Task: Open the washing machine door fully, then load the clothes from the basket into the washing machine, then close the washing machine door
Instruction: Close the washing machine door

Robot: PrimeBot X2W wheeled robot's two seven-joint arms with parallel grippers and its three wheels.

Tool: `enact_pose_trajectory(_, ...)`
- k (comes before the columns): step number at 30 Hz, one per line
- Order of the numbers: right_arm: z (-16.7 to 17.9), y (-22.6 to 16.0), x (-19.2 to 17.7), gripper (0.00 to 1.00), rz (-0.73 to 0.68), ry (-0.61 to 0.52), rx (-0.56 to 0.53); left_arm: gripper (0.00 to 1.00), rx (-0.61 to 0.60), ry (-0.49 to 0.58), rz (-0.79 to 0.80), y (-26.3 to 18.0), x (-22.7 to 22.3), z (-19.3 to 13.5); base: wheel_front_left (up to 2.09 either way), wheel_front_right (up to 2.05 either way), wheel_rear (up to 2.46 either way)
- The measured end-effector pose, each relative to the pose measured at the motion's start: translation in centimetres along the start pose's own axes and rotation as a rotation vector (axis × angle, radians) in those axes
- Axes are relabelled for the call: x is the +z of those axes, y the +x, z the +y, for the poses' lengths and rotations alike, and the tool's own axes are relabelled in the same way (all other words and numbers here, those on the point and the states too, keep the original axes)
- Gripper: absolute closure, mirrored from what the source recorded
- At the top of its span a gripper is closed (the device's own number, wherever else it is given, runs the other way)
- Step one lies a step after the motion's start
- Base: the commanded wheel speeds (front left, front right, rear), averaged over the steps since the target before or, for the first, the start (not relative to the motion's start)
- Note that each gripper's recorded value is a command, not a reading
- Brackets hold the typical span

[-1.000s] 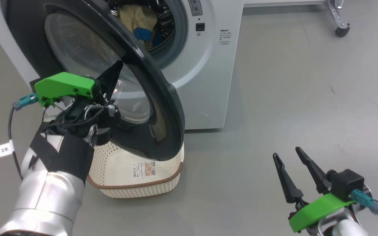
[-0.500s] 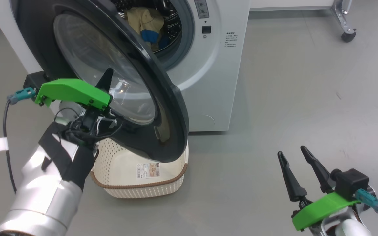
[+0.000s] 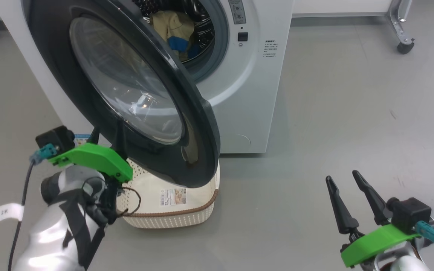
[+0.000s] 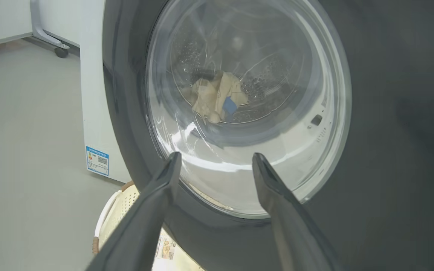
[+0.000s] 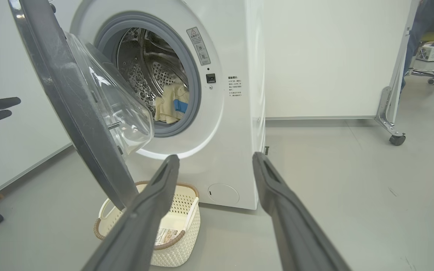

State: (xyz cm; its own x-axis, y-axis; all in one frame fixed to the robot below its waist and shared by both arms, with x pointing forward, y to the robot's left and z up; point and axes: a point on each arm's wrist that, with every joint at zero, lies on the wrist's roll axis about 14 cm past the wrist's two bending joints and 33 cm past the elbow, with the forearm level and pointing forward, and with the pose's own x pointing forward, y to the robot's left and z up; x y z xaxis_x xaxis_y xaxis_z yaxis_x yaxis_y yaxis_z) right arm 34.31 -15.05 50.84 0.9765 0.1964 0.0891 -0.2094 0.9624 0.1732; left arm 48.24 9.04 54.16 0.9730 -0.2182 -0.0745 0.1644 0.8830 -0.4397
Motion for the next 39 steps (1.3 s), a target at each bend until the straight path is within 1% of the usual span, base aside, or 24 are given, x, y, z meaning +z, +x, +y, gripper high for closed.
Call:
enact_pose_trajectory(5, -0.5, -0.4, -0.2, 0.00, 0.004, 0.003, -0.020, 0.00, 0.007, 0.173, -0.007, -1.1, -1.4, 0.8, 0.00, 0.00, 0.00)
enact_pose_trajectory(9, -0.9, -0.4, -0.1, 0.00, 0.002, 0.002, -0.034, 0.00, -0.008, 0.274, -0.011, -2.5, -2.6, 0.9, 0.00, 0.00, 0.00)
enact_pose_trajectory(12, -1.3, -0.4, 0.1, 0.00, -0.002, -0.007, -0.042, 0.00, 0.025, 0.331, -0.009, -3.8, -3.7, 2.1, 0.00, 0.00, 0.00)
enact_pose_trajectory(15, -1.5, -0.5, 0.2, 0.00, -0.005, -0.008, -0.050, 0.00, 0.038, 0.368, 0.001, -5.5, -5.1, 3.0, 0.00, 0.00, 0.00)
enact_pose_trajectory(16, -1.5, -0.5, 0.2, 0.00, -0.005, -0.008, -0.050, 0.00, 0.038, 0.368, 0.001, -5.5, -5.1, 3.0, 0.00, 0.00, 0.00)
enact_pose_trajectory(19, -1.8, -0.6, -0.1, 0.00, 0.003, -0.008, -0.061, 0.00, 0.052, 0.412, 0.000, -7.0, -5.8, 3.8, 0.00, 0.00, 0.00)
enact_pose_trajectory(23, -2.0, -0.9, -0.6, 0.00, 0.020, -0.009, -0.067, 0.00, 0.077, 0.425, -0.026, -8.4, -5.7, 4.6, 0.00, 0.00, 0.00)
enact_pose_trajectory(26, -2.1, -0.9, -0.6, 0.00, 0.023, -0.012, -0.069, 0.00, 0.046, 0.456, -0.043, -9.2, -5.6, 4.1, 0.00, 0.00, 0.00)
enact_pose_trajectory(29, -2.1, -0.9, -0.6, 0.00, 0.022, -0.012, -0.069, 0.00, 0.030, 0.435, -0.057, -9.9, -5.6, 3.8, 0.00, 0.00, 0.00)
enact_pose_trajectory(32, -2.2, -1.2, -0.8, 0.00, 0.028, -0.011, -0.073, 0.00, 0.048, 0.416, -0.056, -10.7, -5.7, 4.5, 0.00, 0.00, 0.00)
enact_pose_trajectory(39, -2.4, -1.5, -0.7, 0.00, 0.026, -0.021, -0.081, 0.00, 0.065, 0.423, -0.049, -12.1, -6.1, 5.6, 0.00, 0.00, 0.00)
